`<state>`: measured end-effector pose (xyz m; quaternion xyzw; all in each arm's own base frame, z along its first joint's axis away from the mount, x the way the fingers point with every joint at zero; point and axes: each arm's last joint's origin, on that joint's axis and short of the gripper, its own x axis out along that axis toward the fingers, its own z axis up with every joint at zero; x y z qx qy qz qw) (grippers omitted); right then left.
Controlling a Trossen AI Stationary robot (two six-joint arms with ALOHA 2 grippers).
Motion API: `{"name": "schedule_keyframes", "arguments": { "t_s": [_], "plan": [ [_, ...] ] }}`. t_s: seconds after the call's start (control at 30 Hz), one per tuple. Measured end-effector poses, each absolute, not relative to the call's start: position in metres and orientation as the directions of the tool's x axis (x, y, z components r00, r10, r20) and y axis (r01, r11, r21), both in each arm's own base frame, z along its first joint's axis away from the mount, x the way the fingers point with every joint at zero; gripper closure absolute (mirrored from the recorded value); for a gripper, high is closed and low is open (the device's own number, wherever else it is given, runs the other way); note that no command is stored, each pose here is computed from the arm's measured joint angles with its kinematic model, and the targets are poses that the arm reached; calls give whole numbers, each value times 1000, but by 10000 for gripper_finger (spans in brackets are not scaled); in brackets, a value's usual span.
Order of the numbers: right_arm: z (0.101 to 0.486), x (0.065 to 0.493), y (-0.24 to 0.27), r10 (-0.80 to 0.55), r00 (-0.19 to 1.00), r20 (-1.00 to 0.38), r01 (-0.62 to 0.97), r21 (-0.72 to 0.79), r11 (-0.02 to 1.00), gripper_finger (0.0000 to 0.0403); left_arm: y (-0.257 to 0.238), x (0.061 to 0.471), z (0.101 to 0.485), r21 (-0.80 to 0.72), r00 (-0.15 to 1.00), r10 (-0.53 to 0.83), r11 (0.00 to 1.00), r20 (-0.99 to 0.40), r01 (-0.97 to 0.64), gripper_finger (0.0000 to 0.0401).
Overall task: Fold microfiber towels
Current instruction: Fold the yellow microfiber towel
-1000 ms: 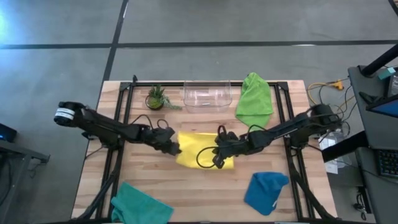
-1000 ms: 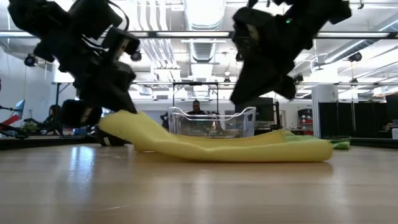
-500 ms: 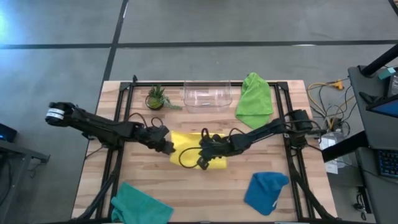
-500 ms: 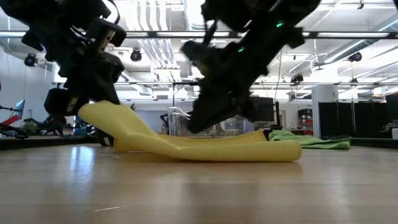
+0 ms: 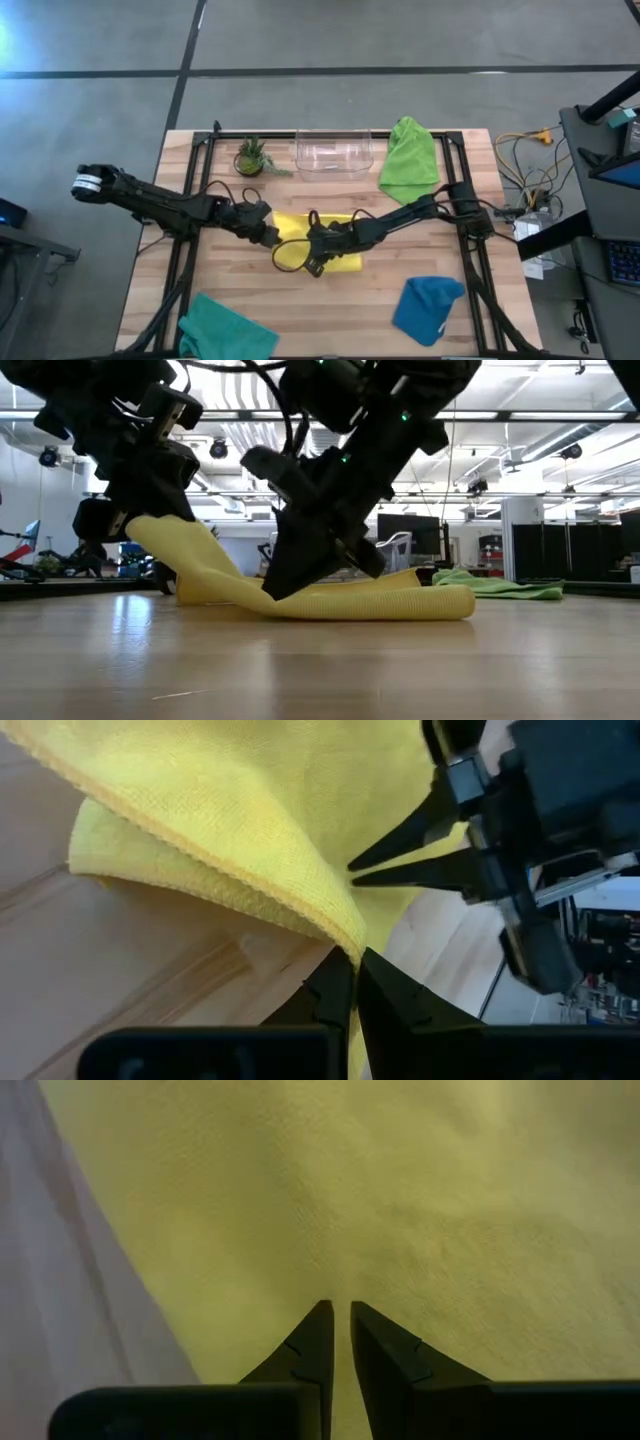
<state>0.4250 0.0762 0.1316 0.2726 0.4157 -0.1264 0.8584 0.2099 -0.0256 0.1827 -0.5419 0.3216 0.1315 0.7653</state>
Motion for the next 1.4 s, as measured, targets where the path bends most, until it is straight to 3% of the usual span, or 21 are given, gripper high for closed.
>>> {"name": "schedule_keyframes", "arguments": {
  "t_s": [0.27, 0.93, 1.4],
  "plan": [
    [150, 416, 88, 44, 653, -756, 396, 389, 832, 369, -25, 210, 182, -733, 759, -115, 385, -641, -561, 401],
    [126, 433, 105, 109, 637, -763, 374, 430, 822, 369, -24, 212, 184, -743, 779, -93, 388, -620, -545, 401],
    [215, 383, 105, -83, 630, -772, 437, 264, 860, 369, -25, 217, 193, -772, 808, -102, 383, -581, -507, 401]
  ]
}}
